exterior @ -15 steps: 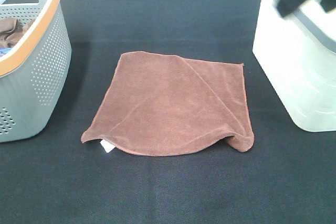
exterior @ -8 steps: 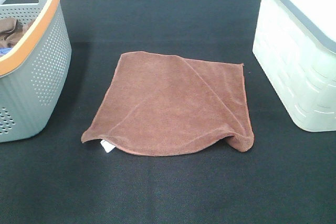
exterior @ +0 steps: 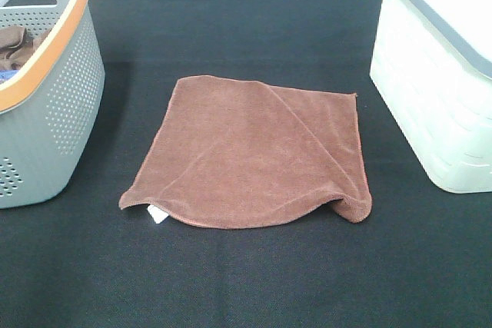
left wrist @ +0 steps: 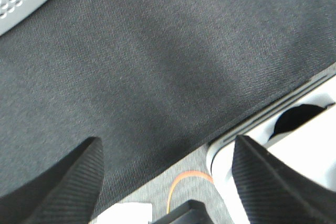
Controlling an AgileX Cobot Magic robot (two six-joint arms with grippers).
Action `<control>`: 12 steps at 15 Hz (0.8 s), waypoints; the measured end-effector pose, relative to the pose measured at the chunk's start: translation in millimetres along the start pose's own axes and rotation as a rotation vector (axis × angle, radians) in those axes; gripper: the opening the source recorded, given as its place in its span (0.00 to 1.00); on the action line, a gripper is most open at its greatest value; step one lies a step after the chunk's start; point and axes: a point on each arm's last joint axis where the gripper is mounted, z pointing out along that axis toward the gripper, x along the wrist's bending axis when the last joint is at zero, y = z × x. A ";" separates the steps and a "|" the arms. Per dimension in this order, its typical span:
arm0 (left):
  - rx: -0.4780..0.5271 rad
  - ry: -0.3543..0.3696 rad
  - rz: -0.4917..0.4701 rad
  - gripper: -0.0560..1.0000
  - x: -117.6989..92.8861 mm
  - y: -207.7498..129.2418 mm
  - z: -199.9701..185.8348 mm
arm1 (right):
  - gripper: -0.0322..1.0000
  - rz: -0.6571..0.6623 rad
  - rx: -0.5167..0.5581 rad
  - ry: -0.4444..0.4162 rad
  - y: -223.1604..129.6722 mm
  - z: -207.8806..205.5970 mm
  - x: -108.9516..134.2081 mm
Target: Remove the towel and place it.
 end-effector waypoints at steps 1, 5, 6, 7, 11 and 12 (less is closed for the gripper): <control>0.000 0.000 0.000 0.68 0.0 0.0 0.0 | 0.71 0.000 0.000 0.000 0.0 0.0 0.0; -0.079 -0.082 0.070 0.68 -8.2 -3.1 -7.2 | 0.71 0.001 -0.079 -0.004 -1.7 5.0 -0.2; -0.086 -0.114 0.101 0.68 -11.3 -2.8 -7.6 | 0.71 0.001 -0.088 -0.004 -0.9 5.0 -0.2; -0.088 -0.121 0.109 0.68 -12.0 -2.8 -7.7 | 0.71 0.002 -0.088 -0.003 -0.9 5.0 -0.1; -0.089 -0.124 0.109 0.68 -12.2 -2.7 -7.7 | 0.71 -0.005 -0.088 0.004 -0.9 4.9 0.5; -0.089 -0.124 0.109 0.68 -12.2 -2.7 -7.7 | 0.71 -0.005 -0.088 0.004 -0.9 4.9 0.5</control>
